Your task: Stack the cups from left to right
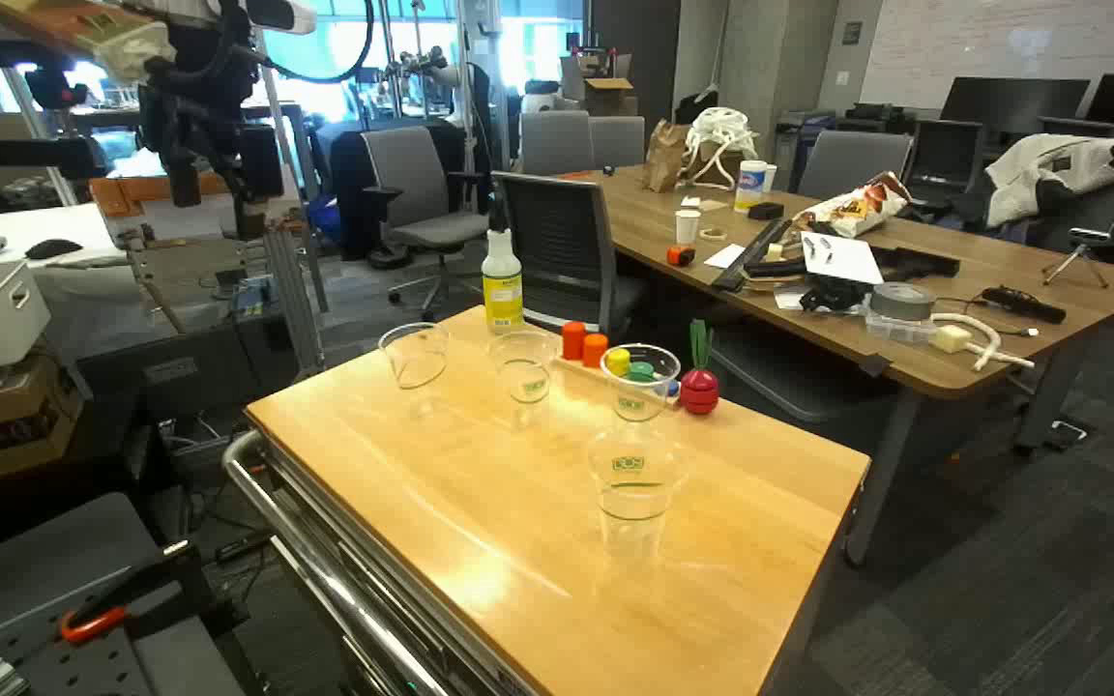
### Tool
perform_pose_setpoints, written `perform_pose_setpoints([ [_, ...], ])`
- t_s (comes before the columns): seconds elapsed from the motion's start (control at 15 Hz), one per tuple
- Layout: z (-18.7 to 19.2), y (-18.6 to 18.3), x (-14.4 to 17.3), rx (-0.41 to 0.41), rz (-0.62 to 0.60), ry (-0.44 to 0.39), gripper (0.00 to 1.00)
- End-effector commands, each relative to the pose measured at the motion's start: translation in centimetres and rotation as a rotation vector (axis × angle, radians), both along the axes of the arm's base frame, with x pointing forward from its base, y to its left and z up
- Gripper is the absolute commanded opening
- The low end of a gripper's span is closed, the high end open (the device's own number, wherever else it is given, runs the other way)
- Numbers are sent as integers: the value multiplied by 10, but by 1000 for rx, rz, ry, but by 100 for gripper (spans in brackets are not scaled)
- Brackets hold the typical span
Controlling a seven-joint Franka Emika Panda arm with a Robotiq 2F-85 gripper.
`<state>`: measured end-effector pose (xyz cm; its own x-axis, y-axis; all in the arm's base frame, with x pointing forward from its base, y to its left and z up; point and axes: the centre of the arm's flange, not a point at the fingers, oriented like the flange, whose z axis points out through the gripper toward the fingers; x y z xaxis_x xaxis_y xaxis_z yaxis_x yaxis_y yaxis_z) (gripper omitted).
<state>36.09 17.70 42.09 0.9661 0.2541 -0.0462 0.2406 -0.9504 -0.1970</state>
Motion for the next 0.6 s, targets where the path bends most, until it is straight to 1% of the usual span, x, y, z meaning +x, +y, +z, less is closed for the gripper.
perform_pose_setpoints([
  [0.0,2,0,1,2,0,-4,100],
  [0.53,6,1,2,5,1,-14,100],
])
